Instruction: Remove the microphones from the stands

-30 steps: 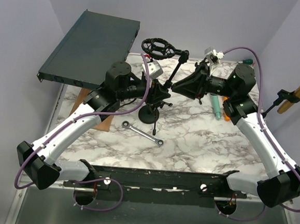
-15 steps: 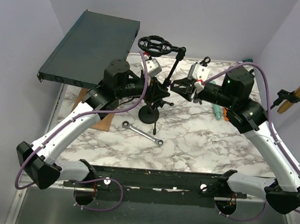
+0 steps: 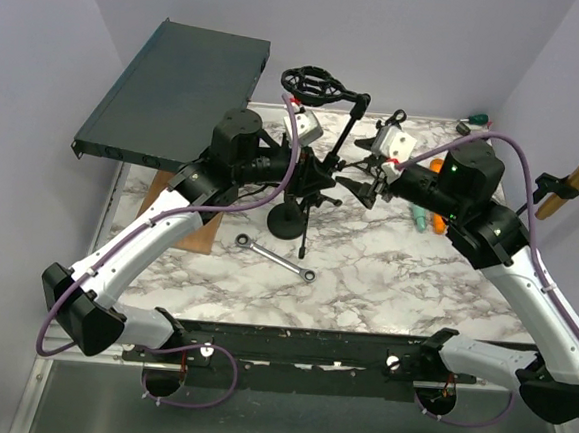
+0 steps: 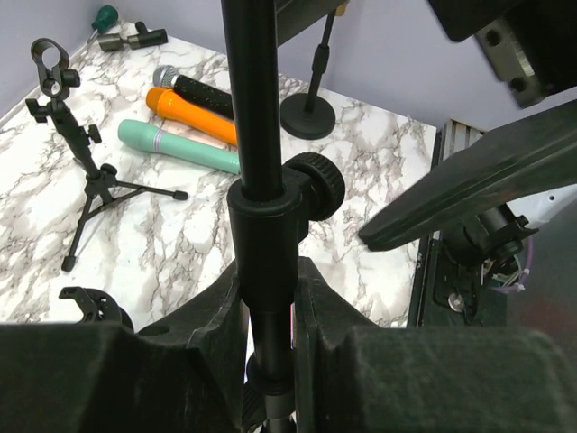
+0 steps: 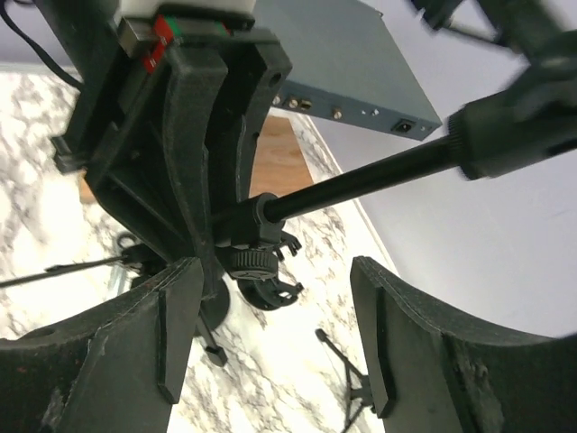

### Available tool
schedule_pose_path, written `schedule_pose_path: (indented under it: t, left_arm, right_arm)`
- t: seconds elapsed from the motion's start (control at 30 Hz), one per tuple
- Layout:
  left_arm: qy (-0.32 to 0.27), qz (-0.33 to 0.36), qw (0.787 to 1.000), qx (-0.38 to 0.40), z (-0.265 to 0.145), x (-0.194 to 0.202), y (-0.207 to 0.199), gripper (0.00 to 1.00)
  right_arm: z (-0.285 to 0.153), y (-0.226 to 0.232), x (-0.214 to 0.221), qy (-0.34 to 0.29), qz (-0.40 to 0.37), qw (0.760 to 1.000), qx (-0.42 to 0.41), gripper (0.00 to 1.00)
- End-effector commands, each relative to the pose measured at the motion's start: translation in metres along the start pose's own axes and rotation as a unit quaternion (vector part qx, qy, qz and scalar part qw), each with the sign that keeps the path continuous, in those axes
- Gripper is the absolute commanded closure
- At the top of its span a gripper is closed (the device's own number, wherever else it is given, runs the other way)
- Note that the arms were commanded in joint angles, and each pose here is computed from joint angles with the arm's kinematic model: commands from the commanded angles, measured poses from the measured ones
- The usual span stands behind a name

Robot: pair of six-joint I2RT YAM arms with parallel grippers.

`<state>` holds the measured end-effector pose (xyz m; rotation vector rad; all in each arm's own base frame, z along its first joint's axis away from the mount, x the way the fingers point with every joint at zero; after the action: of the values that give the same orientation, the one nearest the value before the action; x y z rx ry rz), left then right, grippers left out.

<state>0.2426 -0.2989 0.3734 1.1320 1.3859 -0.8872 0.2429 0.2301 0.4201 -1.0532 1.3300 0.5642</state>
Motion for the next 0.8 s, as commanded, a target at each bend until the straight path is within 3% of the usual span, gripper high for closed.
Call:
schedule_pose_path:
  t: [0.0, 0.37, 0.63, 0.77]
  left_arm:
    - [-0.030, 0.033, 0.999, 0.009, -0.001, -0.024, -0.001, 1.00]
    - [-0.033, 0.038, 0.999, 0.008, -0.005, -0.022, -0.004, 1.00]
    - [-0.034, 0.035, 0.999, 0.000, -0.008, -0.023, -0.004, 1.00]
    - [-0.029, 0.030, 0.999, -0.003, -0.007, -0.020, -0.003, 1.00]
  right_arm:
    - [-0.010, 0.009, -0.016, -0.043, 0.092, 0.995, -0.023, 0.26]
    - [-0.002, 0.008, -0.006, -0.060, 0.295, 0.949, -0.096, 0.30]
    - [-0.002, 0.008, -0.006, -0.065, 0.313, 0.940, -0.121, 0.37]
    - [-0.006, 0.001, -0.013, -0.076, 0.295, 0.948, -0.094, 0.31]
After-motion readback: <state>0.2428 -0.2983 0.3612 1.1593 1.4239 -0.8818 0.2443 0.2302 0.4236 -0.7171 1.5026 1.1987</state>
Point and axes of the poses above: each gripper's point midway between its finger pads, its own z axis out along the fingers, its own y axis along the line the jaws close on, x = y × z, the point moved 3 cm from there along -z, back along the fingers, and after that the axes turned 13 degrees about z, right-handed, at the moved point
